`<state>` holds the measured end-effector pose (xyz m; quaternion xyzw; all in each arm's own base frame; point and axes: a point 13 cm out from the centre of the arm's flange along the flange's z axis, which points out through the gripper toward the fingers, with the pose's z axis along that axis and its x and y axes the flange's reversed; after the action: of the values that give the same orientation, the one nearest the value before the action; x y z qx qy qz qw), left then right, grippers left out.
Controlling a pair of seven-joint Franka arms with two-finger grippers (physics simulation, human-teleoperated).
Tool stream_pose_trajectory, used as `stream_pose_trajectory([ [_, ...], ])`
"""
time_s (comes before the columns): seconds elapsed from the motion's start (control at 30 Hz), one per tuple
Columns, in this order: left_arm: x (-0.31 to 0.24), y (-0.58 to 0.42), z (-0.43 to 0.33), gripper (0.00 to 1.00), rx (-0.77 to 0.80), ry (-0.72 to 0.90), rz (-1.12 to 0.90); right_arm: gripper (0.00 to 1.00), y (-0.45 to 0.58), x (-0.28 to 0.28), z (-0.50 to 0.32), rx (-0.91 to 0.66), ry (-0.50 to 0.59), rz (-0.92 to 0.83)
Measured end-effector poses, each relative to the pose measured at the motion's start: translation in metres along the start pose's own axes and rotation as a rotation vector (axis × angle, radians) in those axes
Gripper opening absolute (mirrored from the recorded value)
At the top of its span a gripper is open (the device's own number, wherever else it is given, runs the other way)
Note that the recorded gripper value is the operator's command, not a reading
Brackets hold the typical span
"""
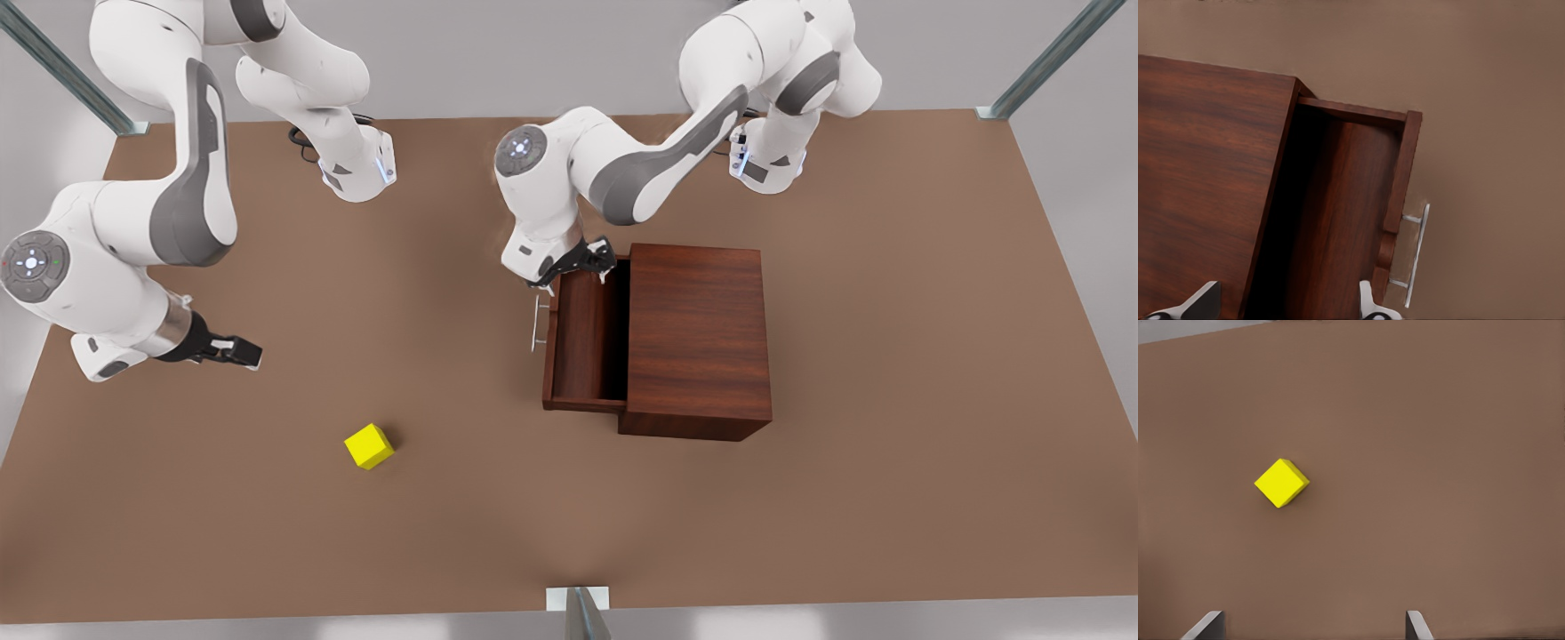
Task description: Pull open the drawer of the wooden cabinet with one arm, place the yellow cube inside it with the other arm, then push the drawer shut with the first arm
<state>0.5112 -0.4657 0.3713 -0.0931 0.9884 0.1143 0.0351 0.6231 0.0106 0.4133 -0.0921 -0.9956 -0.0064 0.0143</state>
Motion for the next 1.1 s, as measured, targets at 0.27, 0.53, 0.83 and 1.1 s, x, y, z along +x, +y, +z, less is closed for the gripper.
stream_pose_trajectory([
  [0.27,-0.105,0.349,0.055,1.00,0.038,0.247,-0.232,1.00,0.045,-0.056,0.047,0.016,-0.058,0.245],
  [0.53,-0.145,0.366,0.028,1.00,0.184,0.146,-0.061,1.00,0.063,-0.096,0.116,0.013,-0.053,0.483],
  [0.83,-0.159,0.393,0.021,1.00,0.235,0.177,0.078,1.00,0.080,-0.083,0.214,-0.012,-0.024,0.750],
  [1.1,-0.152,0.394,0.027,1.00,0.229,0.199,0.202,1.00,0.091,-0.082,0.264,-0.035,-0.004,0.940],
])
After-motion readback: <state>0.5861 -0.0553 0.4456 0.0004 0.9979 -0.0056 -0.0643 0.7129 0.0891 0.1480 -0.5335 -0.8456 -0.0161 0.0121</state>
